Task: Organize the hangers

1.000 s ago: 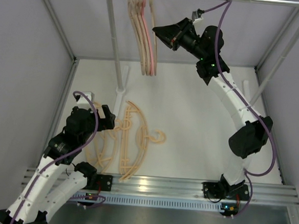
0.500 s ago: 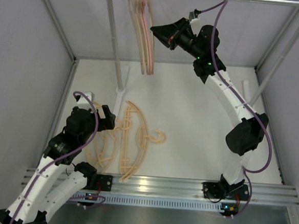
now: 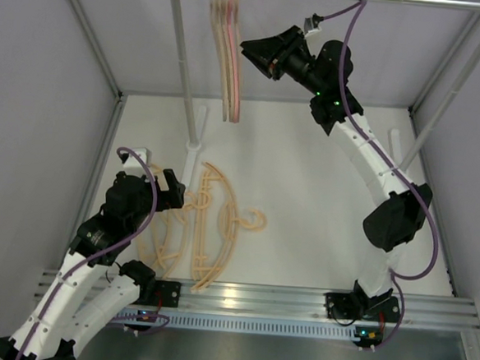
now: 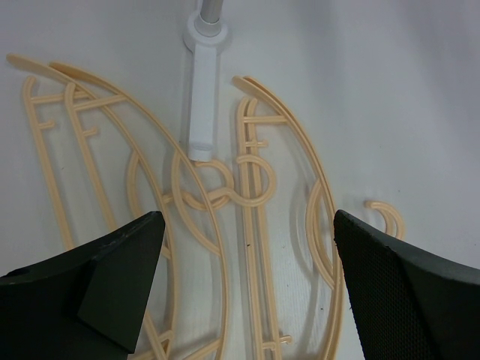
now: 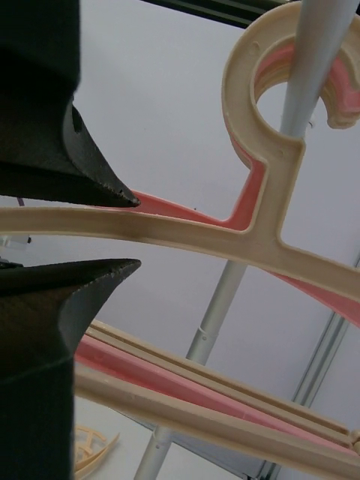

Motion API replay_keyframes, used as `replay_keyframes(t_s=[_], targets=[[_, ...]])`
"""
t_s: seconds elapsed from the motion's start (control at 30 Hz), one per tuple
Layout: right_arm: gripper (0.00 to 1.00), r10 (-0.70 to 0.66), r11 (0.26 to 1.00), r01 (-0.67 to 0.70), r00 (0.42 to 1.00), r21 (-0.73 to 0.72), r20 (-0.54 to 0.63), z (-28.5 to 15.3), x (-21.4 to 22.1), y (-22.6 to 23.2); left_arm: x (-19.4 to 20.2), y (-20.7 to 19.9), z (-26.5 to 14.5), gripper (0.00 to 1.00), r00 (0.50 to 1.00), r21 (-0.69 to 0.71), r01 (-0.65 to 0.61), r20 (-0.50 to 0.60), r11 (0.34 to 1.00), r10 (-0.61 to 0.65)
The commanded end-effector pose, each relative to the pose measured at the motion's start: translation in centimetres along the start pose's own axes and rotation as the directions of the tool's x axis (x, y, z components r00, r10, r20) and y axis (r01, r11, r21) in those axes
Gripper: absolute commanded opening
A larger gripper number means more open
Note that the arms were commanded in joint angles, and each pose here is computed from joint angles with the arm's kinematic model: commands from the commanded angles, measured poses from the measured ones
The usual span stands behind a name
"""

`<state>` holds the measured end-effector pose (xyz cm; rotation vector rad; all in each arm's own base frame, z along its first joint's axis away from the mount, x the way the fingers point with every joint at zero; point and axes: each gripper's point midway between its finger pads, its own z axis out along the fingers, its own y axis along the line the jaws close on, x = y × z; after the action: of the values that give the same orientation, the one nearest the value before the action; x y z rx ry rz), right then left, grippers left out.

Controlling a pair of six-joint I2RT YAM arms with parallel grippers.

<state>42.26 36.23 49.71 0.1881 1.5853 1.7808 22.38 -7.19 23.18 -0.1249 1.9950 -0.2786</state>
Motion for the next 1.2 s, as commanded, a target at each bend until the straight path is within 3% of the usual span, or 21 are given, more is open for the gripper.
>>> replay_keyframes(t_s=[0.0, 0.07, 0.27, 0.4, 0.57, 0.6, 0.73, 0.8, 0.97, 1.17], targets=[[0.33, -0.095, 0.989, 0.098, 0.995, -0.11, 0.037, -2.1, 0.0, 6.7, -0.5, 0.0, -0.1, 0.98, 0.999, -0.002, 0.015, 0.028, 1.0, -0.015], [0.38, -0.109, 0.989, 0.113, 0.993, -0.1, 0.044, -2.5, 0.0, 6.7, -0.5, 0.0, 0.0, 0.98, 1.0, -0.003, 0.014, 0.026, 1.0, -0.014], [0.41, -0.167, 0.983, 0.173, 0.983, -0.066, 0.082, -4.6, 0.0, 7.4, -0.4, 0.0, 0.1, 0.98, 1.0, -0.005, 0.013, 0.022, 1.0, -0.013], [0.43, -0.221, 0.973, 0.228, 0.967, -0.039, 0.124, -7.4, 0.1, 8.9, -0.3, 0.0, 0.2, 0.98, 1.0, -0.007, 0.011, 0.013, 1.0, -0.011], [0.45, -0.27, 0.962, 0.263, 0.951, 0.067, 0.148, -10.4, 0.8, 6.3, -0.1, -0.2, 0.4, 0.98, 1.0, -0.003, 0.01, 0.003, 1.0, -0.01], [0.45, -0.286, 0.958, 0.28, 0.944, 0.059, 0.165, -11.9, 0.9, 7.5, -0.1, -0.3, 0.5, 0.98, 1.0, -0.002, 0.008, -0.003, 1.0, -0.008], [0.46, -0.318, 0.94, 0.288, 0.934, 0.185, 0.164, -15.2, 2.3, 3.1, 0.2, -1.2, 1.0, 0.98, 0.999, 0.03, 0.001, -0.044, 1.0, 0.001], [0.46, -0.338, 0.932, 0.304, 0.924, 0.197, 0.179, -17.2, 2.7, 3.3, 0.5, -1.6, 1.4, 0.98, 0.998, 0.033, 0.008, -0.07, 0.999, -0.005], [0.46, -0.356, 0.894, 0.289, 0.923, 0.343, 0.148, -21.1, 4.6, -2.2, 3.7, -3.5, 3.1, 0.98, 0.977, 0.02, 0.09, -0.193, 0.996, -0.085], [0.46, -0.382, 0.853, 0.305, 0.918, 0.424, 0.106, -24.3, 6.3, -5.5, 8.8, -6.1, 2.7, 0.97, 0.976, -0.015, 0.002, -0.216, 1.0, -0.005]])
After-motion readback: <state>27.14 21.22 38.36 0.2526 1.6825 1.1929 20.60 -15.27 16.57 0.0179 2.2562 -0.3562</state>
